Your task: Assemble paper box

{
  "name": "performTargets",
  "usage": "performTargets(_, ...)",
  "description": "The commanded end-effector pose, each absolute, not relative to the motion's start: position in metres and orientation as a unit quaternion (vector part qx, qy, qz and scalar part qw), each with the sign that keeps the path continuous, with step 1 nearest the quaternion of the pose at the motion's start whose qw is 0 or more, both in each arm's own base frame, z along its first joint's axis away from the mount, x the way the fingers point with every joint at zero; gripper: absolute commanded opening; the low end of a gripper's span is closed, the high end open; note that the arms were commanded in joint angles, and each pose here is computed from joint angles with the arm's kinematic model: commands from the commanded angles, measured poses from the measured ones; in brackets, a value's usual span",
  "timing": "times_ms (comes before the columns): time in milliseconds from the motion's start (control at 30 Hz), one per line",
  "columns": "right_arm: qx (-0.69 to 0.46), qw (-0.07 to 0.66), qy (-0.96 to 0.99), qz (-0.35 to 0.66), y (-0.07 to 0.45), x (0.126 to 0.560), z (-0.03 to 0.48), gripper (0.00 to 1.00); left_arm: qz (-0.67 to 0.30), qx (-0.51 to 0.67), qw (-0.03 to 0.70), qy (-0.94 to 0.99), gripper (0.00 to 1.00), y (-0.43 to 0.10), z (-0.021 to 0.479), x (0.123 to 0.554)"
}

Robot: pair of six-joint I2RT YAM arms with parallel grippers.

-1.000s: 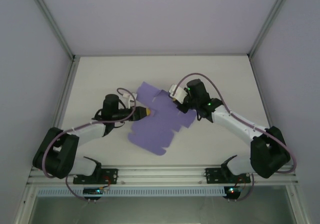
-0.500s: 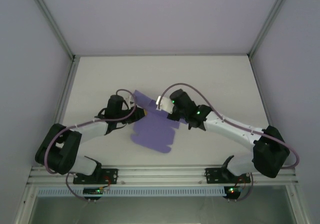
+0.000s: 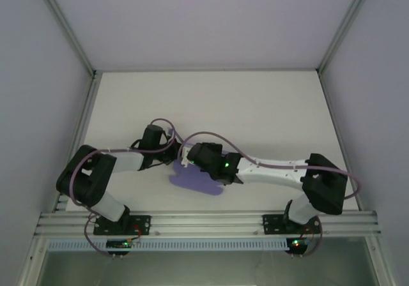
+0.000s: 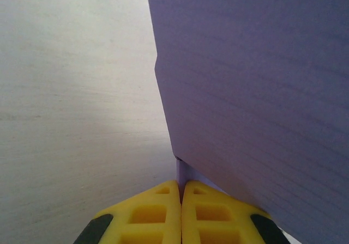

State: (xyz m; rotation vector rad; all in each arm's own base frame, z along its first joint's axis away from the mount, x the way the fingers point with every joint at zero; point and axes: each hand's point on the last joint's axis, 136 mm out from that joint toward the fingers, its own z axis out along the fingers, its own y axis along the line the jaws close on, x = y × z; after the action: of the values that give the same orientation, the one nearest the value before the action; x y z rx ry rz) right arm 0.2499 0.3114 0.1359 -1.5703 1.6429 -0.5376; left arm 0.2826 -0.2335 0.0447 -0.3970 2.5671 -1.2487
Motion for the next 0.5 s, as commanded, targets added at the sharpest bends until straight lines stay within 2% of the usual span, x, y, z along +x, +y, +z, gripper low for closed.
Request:
performTargets(0,-0.622,0.417,0.633,-0.195,0.338,0.239,0.149,0.0,-0.445,-0.145,0.15,0.871,0.0,-0.241,0.056,0.295)
performTargets(267,-0.628,0.411,0.635,-0.185,0.332,0.243,0.148,0.0,-0.437,-0.146,0.144,0.876,0.06,-0.238,0.052,0.292)
performTargets(367,-0.622,0.409,0.64,-0.191,0.322,0.254,0.151,0.0,-0.433,-0.144,0.141,0.878,0.12,-0.237,0.051,0.29)
performTargets(467,-0.61,0.408,0.648,-0.203,0.306,0.273,0.156,0.0,-0.423,-0.141,0.139,0.884,0.25,-0.232,0.05,0.286)
